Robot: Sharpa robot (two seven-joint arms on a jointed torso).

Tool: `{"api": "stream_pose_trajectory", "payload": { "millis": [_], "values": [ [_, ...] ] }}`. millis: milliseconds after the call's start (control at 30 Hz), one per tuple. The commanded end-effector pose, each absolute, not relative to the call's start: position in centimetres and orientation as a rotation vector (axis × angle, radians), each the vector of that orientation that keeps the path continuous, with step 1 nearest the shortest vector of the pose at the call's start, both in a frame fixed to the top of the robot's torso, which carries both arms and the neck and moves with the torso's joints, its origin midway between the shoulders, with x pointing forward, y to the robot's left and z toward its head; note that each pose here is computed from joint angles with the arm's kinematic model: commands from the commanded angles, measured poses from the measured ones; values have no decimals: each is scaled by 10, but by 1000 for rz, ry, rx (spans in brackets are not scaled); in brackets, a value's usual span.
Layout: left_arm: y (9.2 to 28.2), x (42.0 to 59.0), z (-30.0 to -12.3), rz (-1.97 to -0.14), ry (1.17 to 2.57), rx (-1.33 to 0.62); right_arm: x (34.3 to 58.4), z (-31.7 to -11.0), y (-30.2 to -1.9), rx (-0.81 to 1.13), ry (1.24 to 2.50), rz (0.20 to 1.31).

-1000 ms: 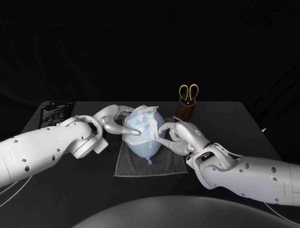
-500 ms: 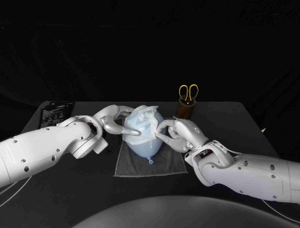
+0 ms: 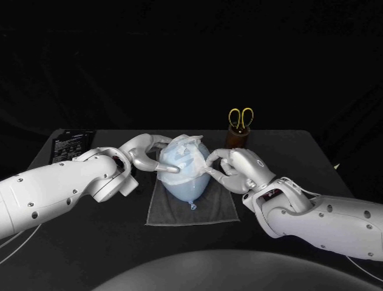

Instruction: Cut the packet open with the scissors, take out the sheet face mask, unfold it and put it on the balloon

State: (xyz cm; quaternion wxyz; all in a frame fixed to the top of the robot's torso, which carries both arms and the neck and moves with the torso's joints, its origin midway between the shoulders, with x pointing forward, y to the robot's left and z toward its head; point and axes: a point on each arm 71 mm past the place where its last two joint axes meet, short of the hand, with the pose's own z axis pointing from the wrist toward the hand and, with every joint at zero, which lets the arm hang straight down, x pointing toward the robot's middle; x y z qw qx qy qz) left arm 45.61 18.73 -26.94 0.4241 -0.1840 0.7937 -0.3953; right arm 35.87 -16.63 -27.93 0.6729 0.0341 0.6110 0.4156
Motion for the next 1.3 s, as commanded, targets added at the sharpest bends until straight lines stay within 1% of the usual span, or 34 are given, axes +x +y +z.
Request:
{"api": "stream_pose_trajectory", "payload": {
  "millis": [33, 433, 967, 1300],
  "values": [
    [185, 454, -273, -996, 2021, -456, 355, -272, -171, 98, 1314, 928],
    [186, 454, -273, -990, 2020, -460, 349, -267, -181, 127, 1343, 906],
    [186, 454, -273, -987, 2022, -461, 358, -276, -203, 146, 1399, 778],
    [186, 454, -273, -987, 2023, -461, 352, -278, -201, 125, 1464, 784]
  ]
}}
